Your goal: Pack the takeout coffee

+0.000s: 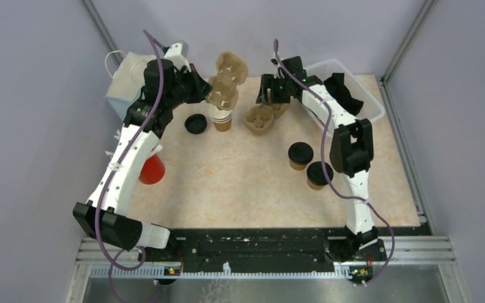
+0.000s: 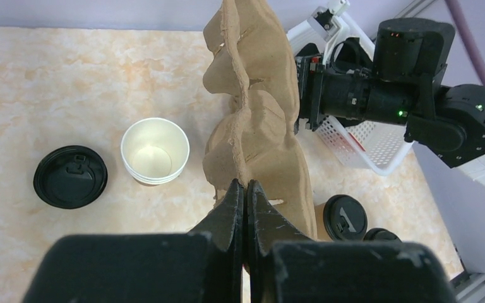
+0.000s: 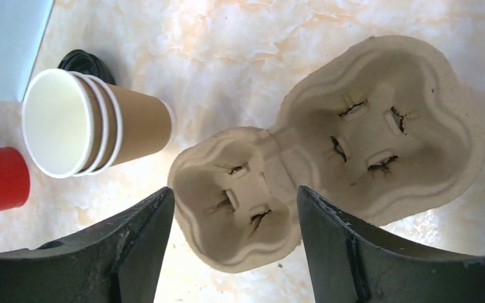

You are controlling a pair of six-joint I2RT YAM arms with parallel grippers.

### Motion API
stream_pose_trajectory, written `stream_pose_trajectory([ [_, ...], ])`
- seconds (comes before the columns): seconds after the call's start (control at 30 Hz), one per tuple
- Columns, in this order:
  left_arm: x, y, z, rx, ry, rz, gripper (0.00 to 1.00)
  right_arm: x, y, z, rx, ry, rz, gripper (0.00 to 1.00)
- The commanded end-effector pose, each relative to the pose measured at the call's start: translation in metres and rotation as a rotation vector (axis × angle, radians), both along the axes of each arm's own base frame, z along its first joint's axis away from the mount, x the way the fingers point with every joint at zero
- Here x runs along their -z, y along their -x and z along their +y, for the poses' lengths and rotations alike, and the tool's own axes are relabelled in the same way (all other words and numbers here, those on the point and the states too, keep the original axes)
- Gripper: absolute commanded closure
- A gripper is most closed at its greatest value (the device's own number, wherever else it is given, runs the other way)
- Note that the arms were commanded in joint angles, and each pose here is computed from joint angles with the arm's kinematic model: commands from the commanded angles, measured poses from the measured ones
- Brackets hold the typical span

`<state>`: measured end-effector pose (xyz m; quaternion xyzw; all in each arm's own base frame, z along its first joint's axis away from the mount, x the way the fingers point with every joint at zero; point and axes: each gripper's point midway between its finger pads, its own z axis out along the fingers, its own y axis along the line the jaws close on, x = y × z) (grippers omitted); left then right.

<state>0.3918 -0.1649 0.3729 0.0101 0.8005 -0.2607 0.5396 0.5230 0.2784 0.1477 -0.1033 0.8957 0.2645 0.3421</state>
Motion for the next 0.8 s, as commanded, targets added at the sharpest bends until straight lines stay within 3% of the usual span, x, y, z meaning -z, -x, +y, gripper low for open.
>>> stream_pose_trajectory([
  [0.0, -0.019, 0.013, -0.004, 0.047, 0.017, -0.051, 1.00, -0.067, -0.003, -0.001, 0.025, -0.033, -0.074, 0.26],
  [0.1, -0.019, 0.018, -0.013, 0.091, 0.060, -0.039, 1.00, -0.121, 0.014, -0.022, 0.114, -0.052, -0.053, 0.17],
  [0.17, -0.017, 0.021, -0.019, 0.117, 0.100, -0.036, 1.00, -0.140, 0.046, -0.023, 0.121, -0.116, 0.018, 0.13],
  [0.3, -0.014, 0.022, -0.030, 0.154, 0.155, -0.032, 1.00, -0.176, 0.116, 0.005, 0.069, -0.461, 0.128, 0.10],
  [0.37, -0.014, 0.022, -0.033, 0.151, 0.146, -0.030, 1.00, -0.197, 0.134, 0.003, 0.086, -0.572, 0.091, 0.15],
  [0.5, -0.010, 0.026, -0.041, 0.192, 0.070, -0.035, 1.00, -0.227, 0.162, 0.011, -0.100, -0.329, -0.202, 0.15],
  [0.6, 0.003, 0.035, -0.049, 0.235, 0.011, 0.008, 1.00, -0.228, 0.170, 0.006, -0.177, -0.219, -0.257, 0.20],
  [0.77, 0.017, 0.053, -0.060, 0.287, -0.020, 0.050, 1.00, -0.228, 0.174, 0.014, -0.298, -0.173, -0.343, 0.35],
])
